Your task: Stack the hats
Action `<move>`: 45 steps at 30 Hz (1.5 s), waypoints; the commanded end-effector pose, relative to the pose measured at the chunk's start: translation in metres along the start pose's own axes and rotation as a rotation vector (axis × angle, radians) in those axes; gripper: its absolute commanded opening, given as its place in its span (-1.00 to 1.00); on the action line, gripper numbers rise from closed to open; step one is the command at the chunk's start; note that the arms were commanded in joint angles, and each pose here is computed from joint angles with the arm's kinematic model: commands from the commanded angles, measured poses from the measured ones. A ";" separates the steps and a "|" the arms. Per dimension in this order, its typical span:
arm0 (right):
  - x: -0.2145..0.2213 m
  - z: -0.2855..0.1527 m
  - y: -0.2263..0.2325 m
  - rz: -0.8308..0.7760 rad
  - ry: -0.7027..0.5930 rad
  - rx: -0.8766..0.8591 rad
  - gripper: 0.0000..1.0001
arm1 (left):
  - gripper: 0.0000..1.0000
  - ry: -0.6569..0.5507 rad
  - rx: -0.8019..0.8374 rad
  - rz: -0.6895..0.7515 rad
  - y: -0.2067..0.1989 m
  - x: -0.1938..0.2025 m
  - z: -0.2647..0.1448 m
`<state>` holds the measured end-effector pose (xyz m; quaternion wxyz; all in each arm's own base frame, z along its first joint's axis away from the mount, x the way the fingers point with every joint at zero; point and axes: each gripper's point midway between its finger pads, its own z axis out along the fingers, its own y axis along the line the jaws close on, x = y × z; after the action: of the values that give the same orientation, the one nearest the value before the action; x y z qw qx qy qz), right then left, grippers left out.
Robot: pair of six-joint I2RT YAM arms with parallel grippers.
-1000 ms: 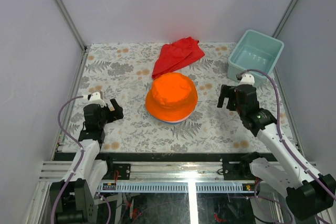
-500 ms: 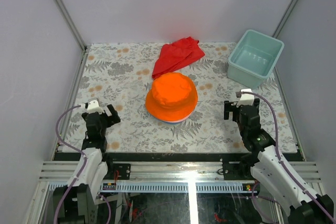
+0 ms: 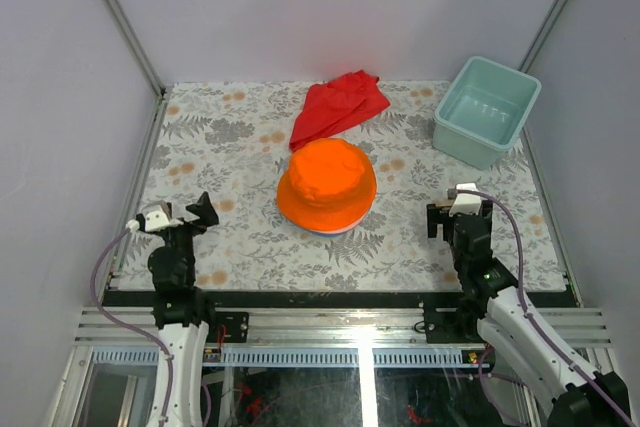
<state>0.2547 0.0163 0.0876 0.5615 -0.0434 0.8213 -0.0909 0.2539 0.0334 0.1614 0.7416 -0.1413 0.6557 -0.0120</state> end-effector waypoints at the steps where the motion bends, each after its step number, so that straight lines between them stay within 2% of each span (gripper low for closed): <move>1: -0.016 -0.004 0.002 0.027 -0.092 -0.025 0.98 | 0.99 0.177 -0.027 0.030 0.014 0.069 -0.005; 4: -0.006 -0.007 -0.008 0.078 -0.168 0.032 0.98 | 0.99 0.215 0.025 0.051 0.006 0.073 -0.002; 9: 0.013 -0.006 -0.012 0.121 -0.264 0.063 0.98 | 0.99 0.191 0.028 0.042 0.005 0.071 -0.004; 16: 0.022 -0.001 -0.019 0.127 -0.182 0.123 0.98 | 0.99 0.180 0.017 0.035 0.007 0.069 -0.005; 22: 0.022 -0.003 -0.028 0.157 -0.196 0.173 0.98 | 0.99 0.180 0.011 0.038 0.008 0.069 -0.004; 45: 0.020 -0.003 -0.013 0.122 -0.205 0.082 0.99 | 0.99 0.205 0.052 0.053 0.001 0.073 -0.004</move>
<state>0.2481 0.0002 0.1128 0.6704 0.0359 0.7371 -0.0774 0.2629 0.0210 0.1176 0.6779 -0.1136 0.7258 -0.0266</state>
